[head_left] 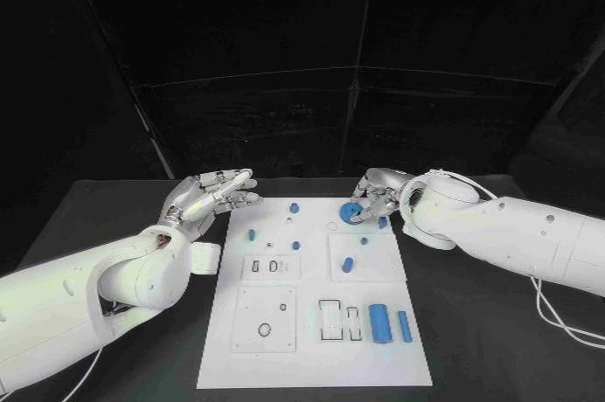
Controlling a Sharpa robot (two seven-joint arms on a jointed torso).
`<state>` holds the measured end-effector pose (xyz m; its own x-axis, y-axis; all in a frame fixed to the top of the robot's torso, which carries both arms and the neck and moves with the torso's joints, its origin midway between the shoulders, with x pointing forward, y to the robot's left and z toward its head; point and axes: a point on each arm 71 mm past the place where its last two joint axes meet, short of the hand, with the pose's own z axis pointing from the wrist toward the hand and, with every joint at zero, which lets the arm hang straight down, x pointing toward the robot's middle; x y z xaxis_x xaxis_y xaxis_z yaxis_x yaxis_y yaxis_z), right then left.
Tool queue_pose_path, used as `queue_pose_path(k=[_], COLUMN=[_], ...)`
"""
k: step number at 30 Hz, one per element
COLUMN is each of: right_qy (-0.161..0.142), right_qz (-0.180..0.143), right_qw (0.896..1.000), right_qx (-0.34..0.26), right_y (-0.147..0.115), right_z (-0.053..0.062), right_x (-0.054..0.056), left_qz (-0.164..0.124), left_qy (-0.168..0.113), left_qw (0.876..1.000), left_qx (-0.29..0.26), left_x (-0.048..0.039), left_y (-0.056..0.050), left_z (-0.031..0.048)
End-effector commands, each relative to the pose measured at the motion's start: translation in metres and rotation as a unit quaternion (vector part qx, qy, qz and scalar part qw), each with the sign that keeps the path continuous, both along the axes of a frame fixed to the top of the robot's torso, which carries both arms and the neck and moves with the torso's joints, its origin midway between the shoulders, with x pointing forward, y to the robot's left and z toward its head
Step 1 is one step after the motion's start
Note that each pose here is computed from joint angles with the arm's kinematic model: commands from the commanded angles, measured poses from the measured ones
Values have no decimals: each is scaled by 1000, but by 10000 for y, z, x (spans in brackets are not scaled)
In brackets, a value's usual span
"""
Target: Assemble the parts on the task board
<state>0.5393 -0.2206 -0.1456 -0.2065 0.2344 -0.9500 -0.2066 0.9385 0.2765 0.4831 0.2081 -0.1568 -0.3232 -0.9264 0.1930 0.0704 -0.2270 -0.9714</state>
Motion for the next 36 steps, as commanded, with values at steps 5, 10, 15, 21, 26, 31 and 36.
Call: queue_pose_path(k=[5,10,15,21,26,31,36], right_qy=[9,7,-6,-39,-72,-89,-92], right_qz=[10,13,13,9,16,29,48], right_qw=[1000,1000,1000,999,997,996,995], right_qx=[-10,-9,-9,-3,2,3,8], right_y=[18,29,38,41,71,138,258], right_z=[-18,-24,-13,31,80,109,137], right_x=[-4,-5,-3,0,-15,-59,-146], left_qz=[-7,-6,-6,-6,-6,-4,-4], left_qy=[-5,-5,-5,-3,-2,1,2], left_qw=[1000,1000,1000,1000,1000,1000,1000], left_qx=[-2,-1,-1,-1,0,2,3], left_x=[-1,0,1,1,1,3,2], left_y=[-16,-14,-13,-11,-6,-4,-5], left_z=[15,15,15,13,10,6,4])
